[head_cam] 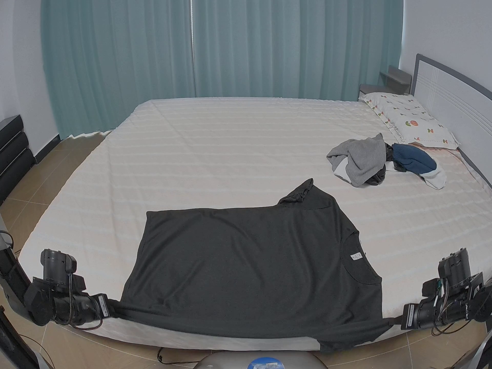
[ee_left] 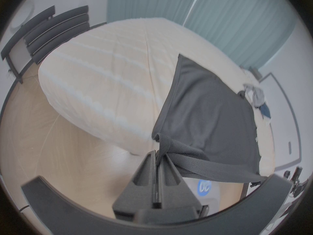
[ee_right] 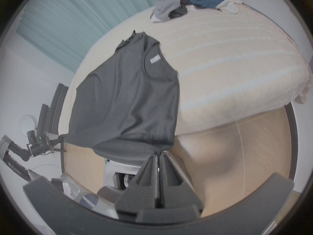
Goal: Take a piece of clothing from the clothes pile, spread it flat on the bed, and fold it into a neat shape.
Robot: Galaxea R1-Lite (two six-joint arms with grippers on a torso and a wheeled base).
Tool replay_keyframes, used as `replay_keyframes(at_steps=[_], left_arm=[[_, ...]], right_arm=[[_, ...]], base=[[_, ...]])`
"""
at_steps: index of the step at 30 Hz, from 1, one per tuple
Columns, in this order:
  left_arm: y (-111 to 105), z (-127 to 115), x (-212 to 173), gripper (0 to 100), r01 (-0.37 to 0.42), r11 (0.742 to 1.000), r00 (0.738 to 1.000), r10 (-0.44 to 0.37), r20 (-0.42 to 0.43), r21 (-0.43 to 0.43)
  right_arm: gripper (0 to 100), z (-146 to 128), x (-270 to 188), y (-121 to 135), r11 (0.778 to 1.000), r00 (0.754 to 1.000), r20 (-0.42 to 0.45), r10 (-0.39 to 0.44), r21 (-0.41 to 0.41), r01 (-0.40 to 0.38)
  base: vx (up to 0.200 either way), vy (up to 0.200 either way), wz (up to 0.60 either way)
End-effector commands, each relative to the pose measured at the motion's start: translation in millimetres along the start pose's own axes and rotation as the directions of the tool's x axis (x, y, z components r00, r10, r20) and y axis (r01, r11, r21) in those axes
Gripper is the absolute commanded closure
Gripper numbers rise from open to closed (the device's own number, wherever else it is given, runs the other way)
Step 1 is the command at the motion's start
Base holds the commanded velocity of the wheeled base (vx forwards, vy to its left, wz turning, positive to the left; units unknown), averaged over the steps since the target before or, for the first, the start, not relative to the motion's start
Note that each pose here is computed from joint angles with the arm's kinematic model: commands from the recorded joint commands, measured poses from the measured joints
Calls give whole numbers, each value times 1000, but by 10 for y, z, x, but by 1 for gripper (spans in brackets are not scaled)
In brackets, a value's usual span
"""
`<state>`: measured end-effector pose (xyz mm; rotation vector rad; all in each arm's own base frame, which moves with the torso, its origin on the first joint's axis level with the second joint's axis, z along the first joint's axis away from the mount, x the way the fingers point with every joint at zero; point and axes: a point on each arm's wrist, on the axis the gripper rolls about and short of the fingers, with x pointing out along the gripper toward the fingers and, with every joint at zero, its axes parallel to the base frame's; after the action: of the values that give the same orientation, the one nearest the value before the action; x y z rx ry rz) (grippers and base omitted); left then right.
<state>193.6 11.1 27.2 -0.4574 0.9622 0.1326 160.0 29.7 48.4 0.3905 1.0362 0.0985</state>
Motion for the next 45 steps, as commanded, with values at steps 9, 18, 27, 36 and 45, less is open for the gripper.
replay_keyframes(at_steps=[9, 18, 27, 36, 45], left_arm=[[-305, 337, -198, 100, 120, 993, 979, -115, 171, -18], [-294, 290, -395, 100, 111, 993, 982, -106, 156, -26], [-326, 336, -389, 100, 101, 994, 988, -97, 123, -29], [-376, 528, -87, 100, 66, 997, 997, -64, 49, -49], [-448, 748, 188, 100, 40, 997, 999, -40, -5, -67]], right_arm=[[100, 443, -128, 83, 998, 980, 194, 43, 32, -50], [100, 391, -258, 134, 997, 973, 219, 71, 5, -74], [100, 418, -229, 150, 998, 976, 206, 68, 2, -70], [100, 672, 54, 193, 998, 985, 163, 57, 14, -60], [100, 963, 371, 193, 998, 989, 144, 38, 35, -44]], base=[[0, 0, 0], [0, 0, 0], [0, 0, 0], [0, 0, 0], [0, 0, 0]])
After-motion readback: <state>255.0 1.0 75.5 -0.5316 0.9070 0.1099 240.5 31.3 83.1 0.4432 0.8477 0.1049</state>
